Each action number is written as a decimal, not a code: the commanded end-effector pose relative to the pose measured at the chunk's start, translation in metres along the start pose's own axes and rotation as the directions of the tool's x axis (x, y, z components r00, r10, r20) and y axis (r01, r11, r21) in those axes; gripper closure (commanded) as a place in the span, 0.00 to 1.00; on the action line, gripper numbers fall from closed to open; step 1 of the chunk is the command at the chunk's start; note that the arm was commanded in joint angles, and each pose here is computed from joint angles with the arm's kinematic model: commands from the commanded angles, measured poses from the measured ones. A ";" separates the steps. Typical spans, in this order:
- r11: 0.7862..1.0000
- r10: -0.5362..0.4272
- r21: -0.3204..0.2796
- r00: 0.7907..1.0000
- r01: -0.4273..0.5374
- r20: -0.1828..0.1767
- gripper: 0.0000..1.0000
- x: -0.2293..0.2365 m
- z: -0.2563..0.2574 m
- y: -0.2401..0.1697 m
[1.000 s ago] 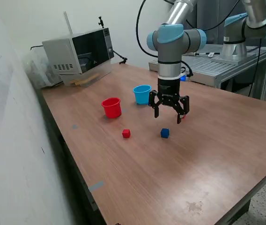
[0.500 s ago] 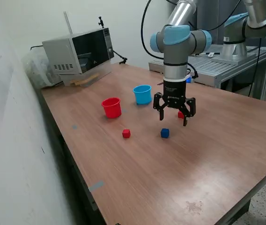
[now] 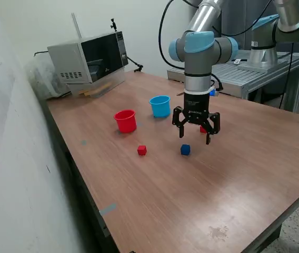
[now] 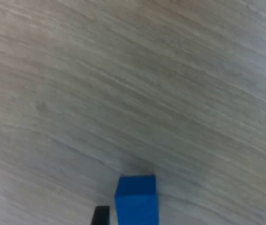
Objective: Place red objects in the red bin, and blue objects in the blue bin.
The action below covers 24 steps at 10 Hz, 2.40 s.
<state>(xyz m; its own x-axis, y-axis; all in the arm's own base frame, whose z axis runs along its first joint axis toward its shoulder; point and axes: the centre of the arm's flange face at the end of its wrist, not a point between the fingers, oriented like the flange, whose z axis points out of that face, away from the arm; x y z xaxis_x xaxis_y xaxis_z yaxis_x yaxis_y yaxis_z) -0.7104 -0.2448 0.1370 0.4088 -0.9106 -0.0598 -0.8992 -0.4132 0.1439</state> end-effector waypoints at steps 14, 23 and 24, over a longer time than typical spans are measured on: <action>1.000 0.006 -0.008 1.000 -0.006 0.006 1.00 -0.035 0.030 0.004; 1.000 0.021 -0.009 1.000 -0.021 0.018 1.00 -0.051 0.020 -0.002; 0.999 0.021 -0.027 1.000 -0.021 0.022 1.00 -0.050 -0.002 -0.003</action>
<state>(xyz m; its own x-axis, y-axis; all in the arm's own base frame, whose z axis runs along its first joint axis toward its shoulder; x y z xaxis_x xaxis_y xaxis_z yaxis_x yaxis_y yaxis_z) -0.7328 -0.1984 0.1130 0.3862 -0.9201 -0.0655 -0.9081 -0.3917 0.1479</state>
